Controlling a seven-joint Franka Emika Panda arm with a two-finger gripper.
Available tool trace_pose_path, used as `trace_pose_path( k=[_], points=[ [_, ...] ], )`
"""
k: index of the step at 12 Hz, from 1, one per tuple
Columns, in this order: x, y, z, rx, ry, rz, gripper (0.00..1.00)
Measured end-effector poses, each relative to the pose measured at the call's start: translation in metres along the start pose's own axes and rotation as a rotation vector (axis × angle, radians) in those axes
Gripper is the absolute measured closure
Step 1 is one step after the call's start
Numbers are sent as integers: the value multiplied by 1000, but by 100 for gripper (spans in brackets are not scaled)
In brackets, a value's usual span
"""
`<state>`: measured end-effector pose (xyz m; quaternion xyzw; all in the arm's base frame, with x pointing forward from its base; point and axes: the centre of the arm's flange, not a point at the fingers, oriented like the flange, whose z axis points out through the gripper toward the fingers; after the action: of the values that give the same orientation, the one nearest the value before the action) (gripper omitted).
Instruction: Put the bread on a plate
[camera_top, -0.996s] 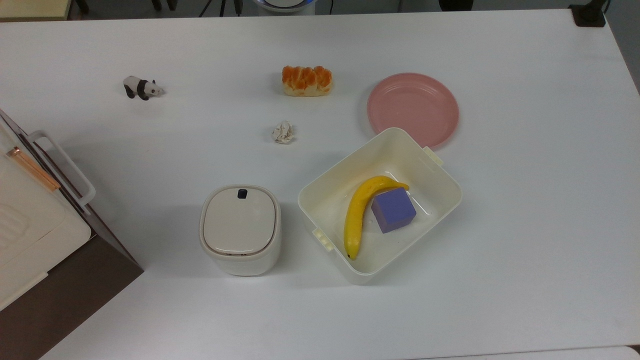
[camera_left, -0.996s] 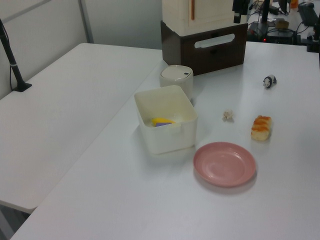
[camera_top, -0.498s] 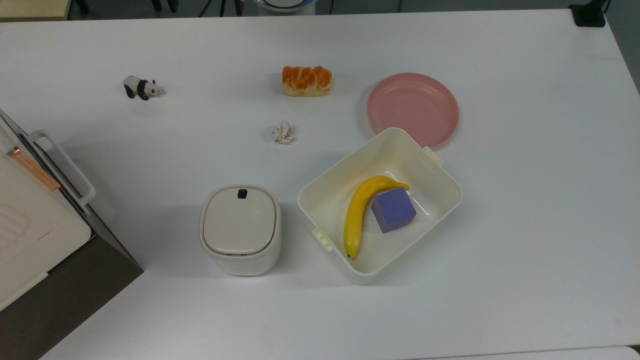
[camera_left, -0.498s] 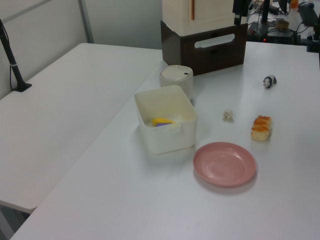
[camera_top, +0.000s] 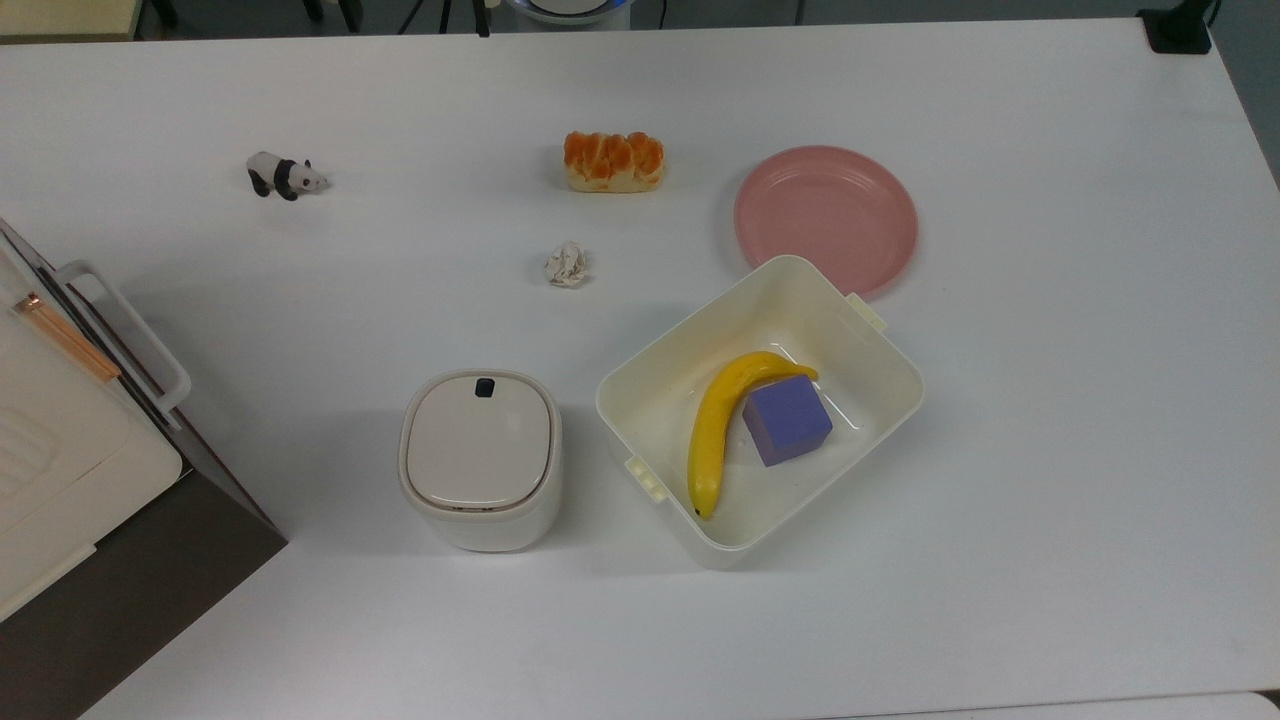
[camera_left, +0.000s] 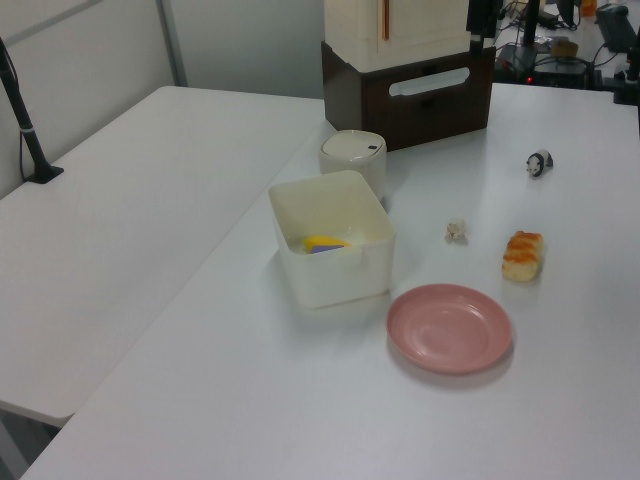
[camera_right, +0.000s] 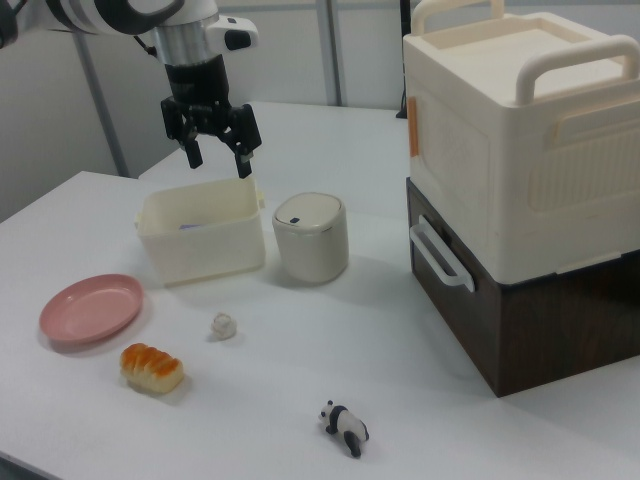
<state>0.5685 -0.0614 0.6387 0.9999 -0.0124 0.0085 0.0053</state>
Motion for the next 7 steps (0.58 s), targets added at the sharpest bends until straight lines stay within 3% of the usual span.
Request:
trace_pose_path(
  k=[7],
  points=[
    [0, -2, 6, 1, -12, -4, 0]
  ],
)
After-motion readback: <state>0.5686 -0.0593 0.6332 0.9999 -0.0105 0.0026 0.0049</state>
